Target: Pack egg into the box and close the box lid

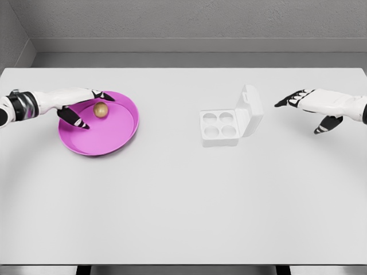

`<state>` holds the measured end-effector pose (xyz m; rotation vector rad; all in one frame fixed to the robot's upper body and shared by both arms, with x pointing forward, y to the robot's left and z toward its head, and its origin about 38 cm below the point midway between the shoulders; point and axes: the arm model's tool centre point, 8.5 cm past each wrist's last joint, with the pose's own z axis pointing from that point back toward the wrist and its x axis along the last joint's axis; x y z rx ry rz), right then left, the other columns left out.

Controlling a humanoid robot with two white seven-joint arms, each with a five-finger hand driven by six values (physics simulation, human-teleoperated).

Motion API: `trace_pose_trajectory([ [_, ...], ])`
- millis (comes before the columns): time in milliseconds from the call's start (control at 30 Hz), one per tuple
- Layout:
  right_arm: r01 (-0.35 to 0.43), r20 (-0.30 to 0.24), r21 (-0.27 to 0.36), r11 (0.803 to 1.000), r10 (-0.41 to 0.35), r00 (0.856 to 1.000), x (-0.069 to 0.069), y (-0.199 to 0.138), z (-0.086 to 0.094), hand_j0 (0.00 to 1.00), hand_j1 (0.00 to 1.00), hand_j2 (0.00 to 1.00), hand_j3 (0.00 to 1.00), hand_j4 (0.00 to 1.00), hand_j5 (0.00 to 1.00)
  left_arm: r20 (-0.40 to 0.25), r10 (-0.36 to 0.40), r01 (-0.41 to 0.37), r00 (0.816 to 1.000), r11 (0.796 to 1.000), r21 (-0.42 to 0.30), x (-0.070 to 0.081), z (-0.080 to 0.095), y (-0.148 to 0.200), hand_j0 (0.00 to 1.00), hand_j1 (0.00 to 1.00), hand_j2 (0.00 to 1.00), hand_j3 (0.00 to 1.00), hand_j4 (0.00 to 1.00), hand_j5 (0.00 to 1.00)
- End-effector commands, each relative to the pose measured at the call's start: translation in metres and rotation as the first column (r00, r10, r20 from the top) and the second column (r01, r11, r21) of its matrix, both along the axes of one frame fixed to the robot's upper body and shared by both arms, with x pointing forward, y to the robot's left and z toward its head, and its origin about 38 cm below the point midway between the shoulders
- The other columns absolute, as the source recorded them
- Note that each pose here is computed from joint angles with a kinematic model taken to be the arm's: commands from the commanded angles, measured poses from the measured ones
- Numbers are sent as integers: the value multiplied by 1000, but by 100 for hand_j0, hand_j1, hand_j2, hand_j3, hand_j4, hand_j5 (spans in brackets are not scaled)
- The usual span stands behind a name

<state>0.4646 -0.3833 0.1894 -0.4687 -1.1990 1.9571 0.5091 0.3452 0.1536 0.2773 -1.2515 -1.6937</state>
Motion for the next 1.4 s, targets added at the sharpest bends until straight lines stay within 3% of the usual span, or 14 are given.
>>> trace_pose_trajectory([
  [0,3,2,7,1000,-3,1000,0,0,1,100,100,100,100,100,100,1,13,-13,1000,1000,-12,1,1,3,90,90,90,90,90,90],
  [967,-6,10,3,1000,6,1000,-1,1,4,100,100,100,100,100,100,-30,35,-36,999,999,-32,4,-10,-5,85,85,85,85,85,85],
  [1367,-3,12,4,1000,3,1000,-1,-1,5,100,100,100,100,100,100,-61,98,-100,993,994,-31,8,-13,-4,72,72,72,72,72,72],
])
